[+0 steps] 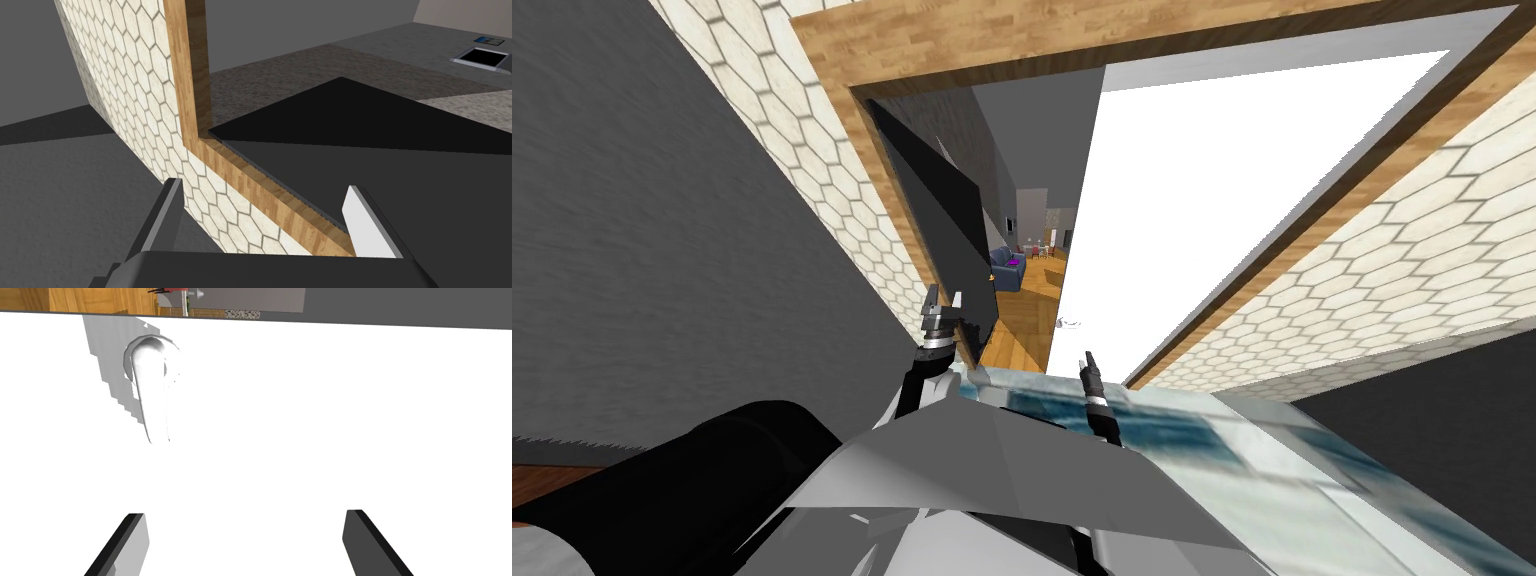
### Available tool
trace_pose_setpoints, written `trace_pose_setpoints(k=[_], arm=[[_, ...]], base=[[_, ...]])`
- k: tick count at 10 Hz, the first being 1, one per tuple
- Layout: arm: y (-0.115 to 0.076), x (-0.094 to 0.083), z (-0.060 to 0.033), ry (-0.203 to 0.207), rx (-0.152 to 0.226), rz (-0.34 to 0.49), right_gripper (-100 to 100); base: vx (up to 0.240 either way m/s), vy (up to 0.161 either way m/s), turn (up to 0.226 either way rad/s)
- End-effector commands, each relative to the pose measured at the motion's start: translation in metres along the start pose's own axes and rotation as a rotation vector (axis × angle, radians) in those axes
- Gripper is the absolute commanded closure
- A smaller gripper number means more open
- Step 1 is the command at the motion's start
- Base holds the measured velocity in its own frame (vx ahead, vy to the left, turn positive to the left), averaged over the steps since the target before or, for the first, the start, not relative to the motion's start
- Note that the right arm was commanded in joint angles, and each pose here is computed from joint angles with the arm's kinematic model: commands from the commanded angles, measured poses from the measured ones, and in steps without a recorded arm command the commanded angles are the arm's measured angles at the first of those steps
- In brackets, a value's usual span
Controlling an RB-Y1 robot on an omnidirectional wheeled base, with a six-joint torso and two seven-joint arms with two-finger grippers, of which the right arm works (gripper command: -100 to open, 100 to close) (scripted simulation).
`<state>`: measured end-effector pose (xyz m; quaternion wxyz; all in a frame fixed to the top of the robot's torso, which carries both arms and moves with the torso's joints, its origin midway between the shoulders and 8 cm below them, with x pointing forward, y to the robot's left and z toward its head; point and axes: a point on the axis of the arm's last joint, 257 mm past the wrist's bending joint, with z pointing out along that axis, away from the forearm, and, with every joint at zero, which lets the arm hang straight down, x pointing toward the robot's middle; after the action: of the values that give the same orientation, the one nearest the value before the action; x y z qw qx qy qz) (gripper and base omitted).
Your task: Push the door open
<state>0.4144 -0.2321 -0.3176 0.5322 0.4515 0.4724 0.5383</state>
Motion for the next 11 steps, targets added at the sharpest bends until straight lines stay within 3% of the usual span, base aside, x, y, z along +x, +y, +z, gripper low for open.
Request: trace_pose_setpoints(k=[1, 11], arm=[[-0.007, 0.004, -0.0004, 0.003, 0.011, 0.001, -100], [-0.064, 0.024, -0.0217, 0.030, 0.131, 0.017, -100]], base=[[0.061, -0.037, 0.013], [0.088, -0.045, 0.033]])
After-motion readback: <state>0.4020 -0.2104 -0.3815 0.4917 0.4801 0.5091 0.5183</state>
